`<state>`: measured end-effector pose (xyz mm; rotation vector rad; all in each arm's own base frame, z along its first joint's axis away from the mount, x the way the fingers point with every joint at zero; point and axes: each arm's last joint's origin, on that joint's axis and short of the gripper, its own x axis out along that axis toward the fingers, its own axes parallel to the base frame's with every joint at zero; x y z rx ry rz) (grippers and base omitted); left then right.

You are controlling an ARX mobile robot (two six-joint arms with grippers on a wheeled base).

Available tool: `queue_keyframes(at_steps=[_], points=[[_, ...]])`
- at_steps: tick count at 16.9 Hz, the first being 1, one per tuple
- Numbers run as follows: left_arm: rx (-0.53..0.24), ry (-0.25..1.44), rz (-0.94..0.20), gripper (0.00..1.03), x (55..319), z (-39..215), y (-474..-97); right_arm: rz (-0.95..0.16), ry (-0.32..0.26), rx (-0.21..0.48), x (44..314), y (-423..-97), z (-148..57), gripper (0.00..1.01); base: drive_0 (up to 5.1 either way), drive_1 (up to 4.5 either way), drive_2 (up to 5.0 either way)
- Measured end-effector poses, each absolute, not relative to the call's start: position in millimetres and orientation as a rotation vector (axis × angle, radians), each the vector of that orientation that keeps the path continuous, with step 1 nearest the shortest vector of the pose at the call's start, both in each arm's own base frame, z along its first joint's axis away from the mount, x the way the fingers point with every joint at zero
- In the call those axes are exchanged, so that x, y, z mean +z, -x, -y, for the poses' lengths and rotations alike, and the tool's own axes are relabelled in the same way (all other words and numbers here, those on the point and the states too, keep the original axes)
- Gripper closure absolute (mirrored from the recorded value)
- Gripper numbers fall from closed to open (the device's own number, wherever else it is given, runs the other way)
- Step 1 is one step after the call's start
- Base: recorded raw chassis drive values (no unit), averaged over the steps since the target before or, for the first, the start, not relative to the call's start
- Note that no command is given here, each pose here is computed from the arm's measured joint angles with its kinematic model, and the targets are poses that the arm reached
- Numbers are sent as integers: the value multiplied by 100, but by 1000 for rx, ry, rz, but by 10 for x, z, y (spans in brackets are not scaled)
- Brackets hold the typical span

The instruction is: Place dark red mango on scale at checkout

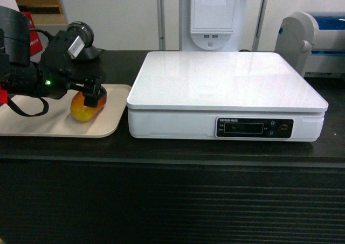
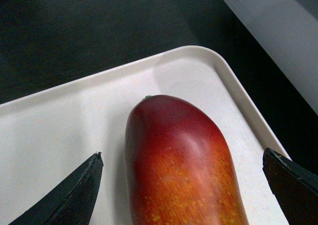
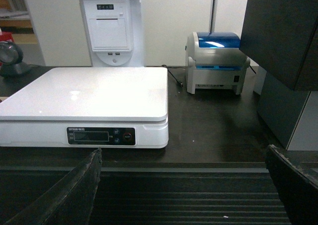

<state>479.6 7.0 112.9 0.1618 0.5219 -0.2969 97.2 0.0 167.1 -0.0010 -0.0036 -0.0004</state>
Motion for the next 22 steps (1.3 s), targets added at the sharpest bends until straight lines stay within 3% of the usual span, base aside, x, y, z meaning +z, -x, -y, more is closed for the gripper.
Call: queue_keyframes(at_steps=[8,12,18,20,22], points=[[-303,-139,-572,5,933,-167,-4990,4,1,0,1671,-972,0,3,0,0,0],[-324,-124,-568,31,930,-160,-4990,4,1,0,1671,-972,0,3,0,0,0],[-335,-119,-550,35,935,-193,-4854,4,1,0,1671,-972,0,3,0,0,0],[-331,-128,-511,35,1075,-191,-4704,4,1,0,1671,-972,0,3,0,0,0],[-335,-159,-421,35,1422,-142,-4488,4,1,0,1671,-972,0,3,0,0,0]])
